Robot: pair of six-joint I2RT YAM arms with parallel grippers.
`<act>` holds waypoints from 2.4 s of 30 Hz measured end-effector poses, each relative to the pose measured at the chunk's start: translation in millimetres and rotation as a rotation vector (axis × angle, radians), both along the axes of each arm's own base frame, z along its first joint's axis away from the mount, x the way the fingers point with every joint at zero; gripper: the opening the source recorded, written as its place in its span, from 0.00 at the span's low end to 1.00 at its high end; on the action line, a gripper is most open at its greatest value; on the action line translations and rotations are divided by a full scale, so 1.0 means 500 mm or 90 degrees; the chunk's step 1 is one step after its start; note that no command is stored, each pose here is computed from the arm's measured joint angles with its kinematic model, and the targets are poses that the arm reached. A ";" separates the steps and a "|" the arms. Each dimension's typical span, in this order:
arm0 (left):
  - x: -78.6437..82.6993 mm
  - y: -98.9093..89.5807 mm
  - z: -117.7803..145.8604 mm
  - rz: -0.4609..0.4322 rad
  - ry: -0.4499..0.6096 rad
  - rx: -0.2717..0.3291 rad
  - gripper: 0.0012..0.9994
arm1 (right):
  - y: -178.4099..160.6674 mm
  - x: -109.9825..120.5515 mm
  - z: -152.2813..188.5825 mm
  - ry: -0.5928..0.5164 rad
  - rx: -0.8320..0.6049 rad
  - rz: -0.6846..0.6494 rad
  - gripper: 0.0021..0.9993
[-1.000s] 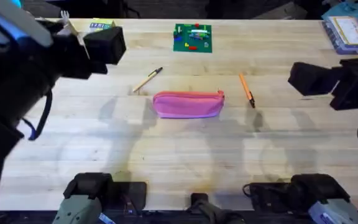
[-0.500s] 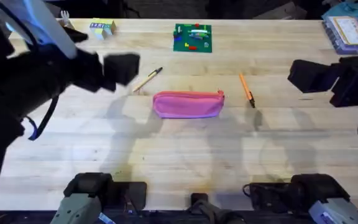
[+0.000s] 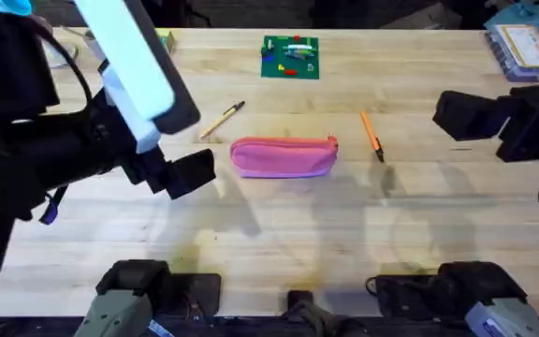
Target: Unzip the bag, pick up the pens from the table one at a time and place them inside, then zip the bag closed.
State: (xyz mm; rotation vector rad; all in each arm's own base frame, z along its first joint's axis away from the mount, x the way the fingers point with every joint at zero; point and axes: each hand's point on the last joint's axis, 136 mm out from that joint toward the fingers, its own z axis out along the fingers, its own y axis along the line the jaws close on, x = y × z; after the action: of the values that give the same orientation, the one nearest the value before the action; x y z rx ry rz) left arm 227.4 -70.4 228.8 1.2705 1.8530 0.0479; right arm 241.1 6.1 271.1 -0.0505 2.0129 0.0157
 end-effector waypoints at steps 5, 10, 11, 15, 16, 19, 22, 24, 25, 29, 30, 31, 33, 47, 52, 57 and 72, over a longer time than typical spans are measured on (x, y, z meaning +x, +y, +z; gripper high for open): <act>0.000 -0.001 0.000 -0.020 -0.012 0.018 0.99 | 0.000 0.000 0.000 0.000 0.000 0.000 1.00; 0.000 -0.001 0.000 -0.026 -0.016 0.024 0.99 | 0.000 0.000 0.000 0.000 0.000 0.000 1.00; 0.000 -0.001 0.000 -0.031 -0.019 0.029 0.99 | 0.000 0.000 0.000 0.000 0.000 0.000 1.00; -0.006 -0.002 -0.006 -0.034 -0.008 0.029 0.99 | 0.000 0.000 0.000 0.000 0.000 0.000 1.00; -0.008 -0.003 -0.008 -0.035 -0.004 0.029 0.99 | 0.000 0.000 0.000 0.000 0.000 0.000 1.00; -0.010 -0.008 -0.012 -0.044 0.005 0.021 0.99 | 0.000 0.000 0.000 0.000 0.000 0.000 1.00; -0.005 -0.013 -0.022 -0.052 0.022 0.013 0.99 | 0.000 0.000 0.000 0.000 0.000 0.000 1.00; 0.000 -0.015 -0.032 -0.055 0.040 0.009 0.99 | 0.000 0.000 0.000 0.000 0.000 0.000 1.00; 0.003 -0.016 -0.040 -0.056 0.051 0.008 0.99 | 0.000 0.000 0.000 0.000 0.000 0.000 1.00; 0.045 -0.024 -0.077 -0.068 0.097 -0.008 0.99 | 0.000 0.000 0.000 0.000 0.000 0.000 1.00; 0.051 -0.027 -0.082 -0.073 0.100 -0.012 0.99 | 0.000 0.000 0.000 0.000 0.000 0.000 1.00; 0.057 -0.031 -0.088 -0.080 0.105 -0.017 0.99 | 0.000 0.000 0.000 0.000 0.000 0.000 1.00; 0.064 -0.038 -0.101 -0.094 0.121 -0.025 0.99 | 0.000 0.000 0.000 0.000 0.000 0.000 1.00; 0.082 -0.064 -0.201 -0.138 0.251 -0.078 0.99 | 0.000 0.000 0.000 0.000 0.000 0.000 1.00; 0.083 -0.068 -0.220 -0.146 0.273 -0.086 0.99 | 0.000 0.000 0.000 0.000 0.000 0.000 1.00; 0.087 -0.073 -0.237 -0.155 0.290 -0.096 0.99 | 0.000 0.000 0.000 0.000 0.000 0.000 1.00; 0.098 -0.094 -0.252 -0.179 0.304 -0.143 0.99 | 0.000 0.000 0.000 0.000 0.000 0.000 1.00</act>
State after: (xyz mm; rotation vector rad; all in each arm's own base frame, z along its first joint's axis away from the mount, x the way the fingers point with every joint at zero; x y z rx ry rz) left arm 276.3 -117.1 102.6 1.4534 1.9776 -0.6470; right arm 241.2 6.1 271.2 -0.0505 2.0126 0.0157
